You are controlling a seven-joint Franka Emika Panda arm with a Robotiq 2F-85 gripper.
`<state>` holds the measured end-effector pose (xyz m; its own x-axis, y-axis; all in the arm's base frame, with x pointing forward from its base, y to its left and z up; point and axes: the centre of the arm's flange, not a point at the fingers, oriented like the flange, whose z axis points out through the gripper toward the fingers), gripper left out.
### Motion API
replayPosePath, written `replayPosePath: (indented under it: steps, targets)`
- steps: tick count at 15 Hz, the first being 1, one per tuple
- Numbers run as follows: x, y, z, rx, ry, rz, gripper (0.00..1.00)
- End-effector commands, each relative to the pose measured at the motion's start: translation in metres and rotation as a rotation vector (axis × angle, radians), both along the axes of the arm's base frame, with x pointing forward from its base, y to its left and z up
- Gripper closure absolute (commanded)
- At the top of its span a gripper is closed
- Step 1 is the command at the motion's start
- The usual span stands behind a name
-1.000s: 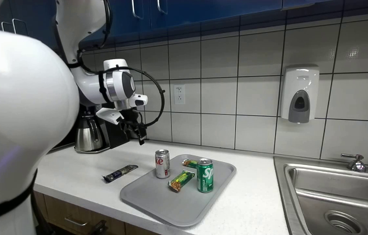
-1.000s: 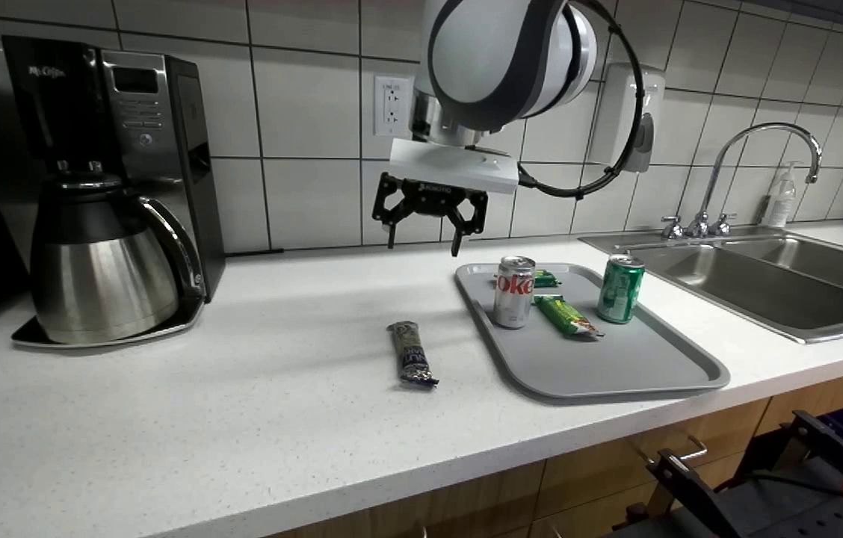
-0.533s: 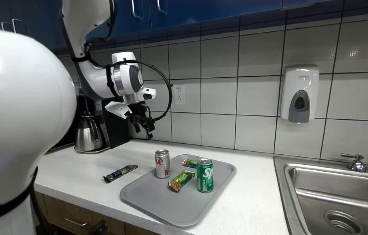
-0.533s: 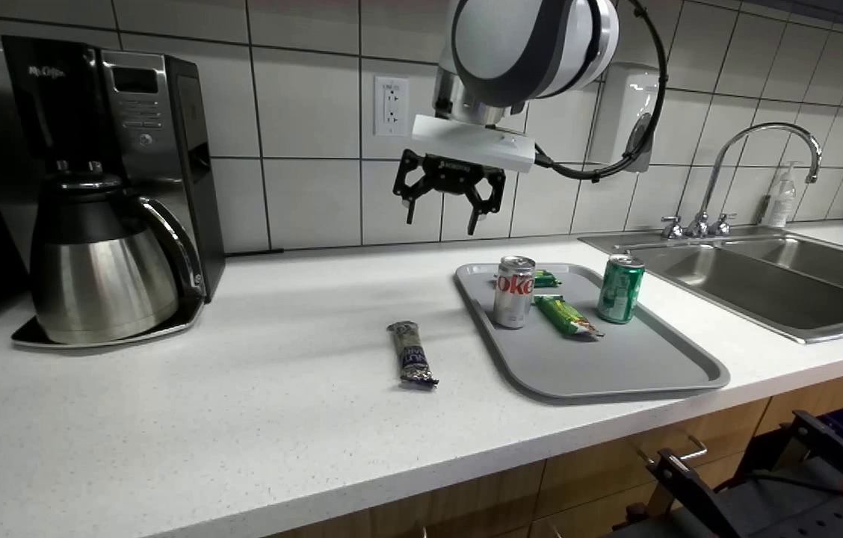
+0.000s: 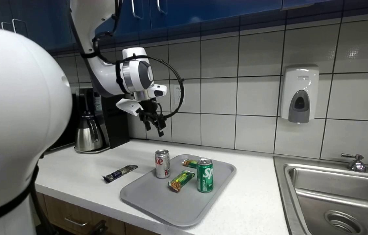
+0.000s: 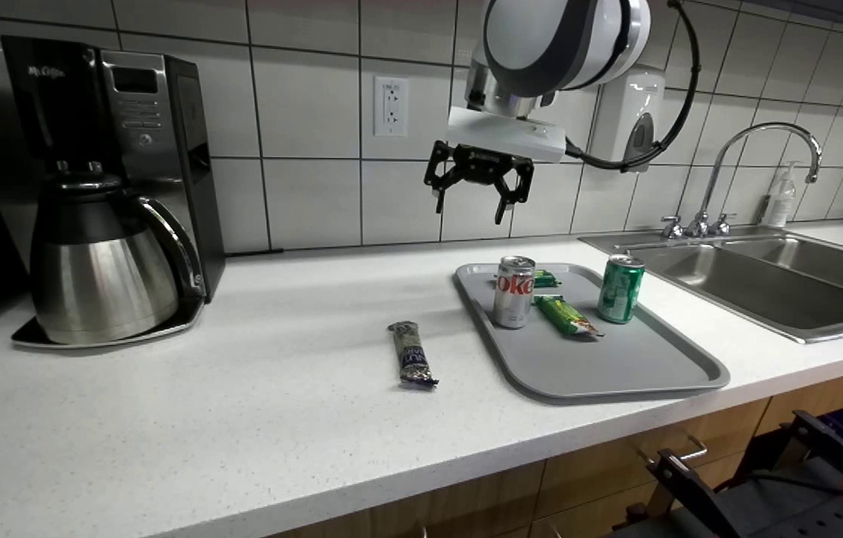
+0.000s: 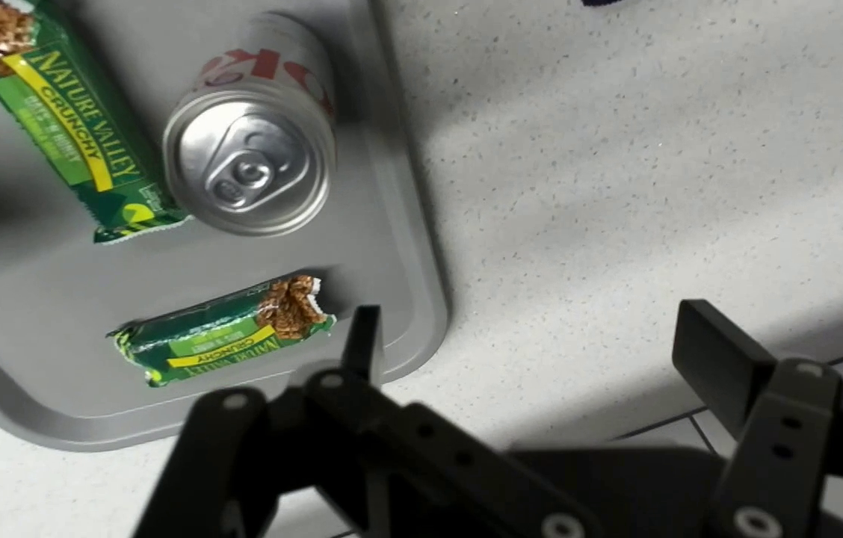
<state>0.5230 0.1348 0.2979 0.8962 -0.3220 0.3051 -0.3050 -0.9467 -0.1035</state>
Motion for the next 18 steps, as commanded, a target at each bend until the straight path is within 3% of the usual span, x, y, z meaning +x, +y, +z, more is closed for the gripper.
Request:
replayPosePath:
  steps: [1,18]
  targets:
    - [-0.011,-0.027,0.014,-0.006,0.011,0.015,0.0]
    - [-0.028,-0.135,0.007,-0.02,0.057,0.07,0.0]
